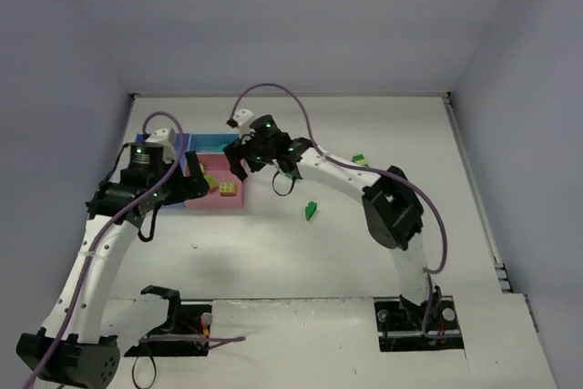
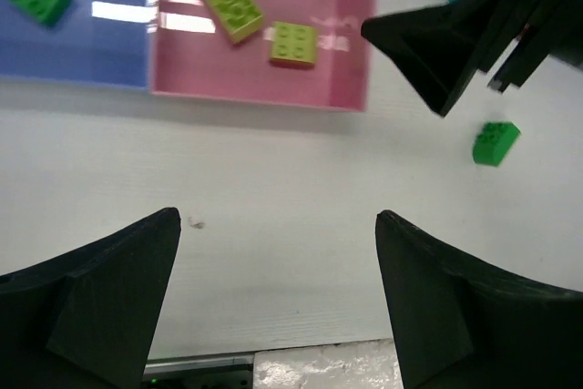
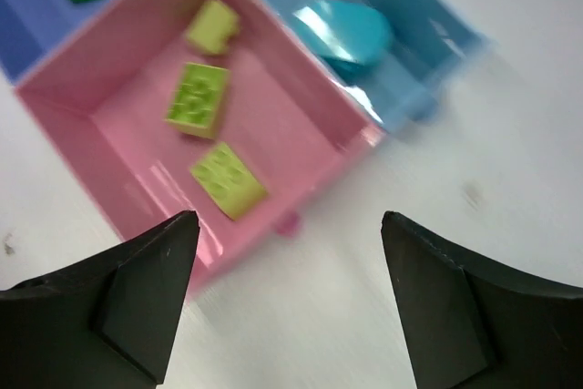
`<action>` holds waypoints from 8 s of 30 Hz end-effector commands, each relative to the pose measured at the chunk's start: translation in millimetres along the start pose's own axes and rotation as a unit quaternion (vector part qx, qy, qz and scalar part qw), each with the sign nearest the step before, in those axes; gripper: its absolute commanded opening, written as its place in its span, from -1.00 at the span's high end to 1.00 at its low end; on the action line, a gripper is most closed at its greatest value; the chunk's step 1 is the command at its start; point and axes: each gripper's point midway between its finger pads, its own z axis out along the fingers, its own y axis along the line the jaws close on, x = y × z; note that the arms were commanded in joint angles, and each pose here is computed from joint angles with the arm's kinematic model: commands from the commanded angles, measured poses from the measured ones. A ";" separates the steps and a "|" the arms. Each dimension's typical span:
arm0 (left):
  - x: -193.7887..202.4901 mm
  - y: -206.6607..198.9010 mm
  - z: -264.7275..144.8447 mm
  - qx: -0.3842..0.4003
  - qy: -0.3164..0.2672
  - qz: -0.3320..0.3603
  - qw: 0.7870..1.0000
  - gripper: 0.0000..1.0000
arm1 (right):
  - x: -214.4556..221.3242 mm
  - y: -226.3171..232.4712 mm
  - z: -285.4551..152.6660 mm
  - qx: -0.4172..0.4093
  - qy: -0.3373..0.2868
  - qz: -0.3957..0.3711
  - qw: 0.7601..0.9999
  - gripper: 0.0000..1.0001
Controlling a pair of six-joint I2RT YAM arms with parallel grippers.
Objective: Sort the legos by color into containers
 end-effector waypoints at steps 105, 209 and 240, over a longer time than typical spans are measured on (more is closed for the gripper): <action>-65.2 -132.3 137.8 0.073 -0.005 0.220 0.973 1.00 | 159.6 -177.8 -332.4 0.347 -0.056 0.356 0.866 -0.64; -34.5 -241.9 8.2 0.367 0.024 0.001 0.930 0.42 | -43.1 26.0 -222.7 -0.022 -0.219 -0.034 0.975 1.00; -106.7 -41.4 67.0 0.060 -0.054 -0.073 0.994 1.00 | 36.5 1.8 -213.8 0.021 -0.141 -0.009 0.990 1.00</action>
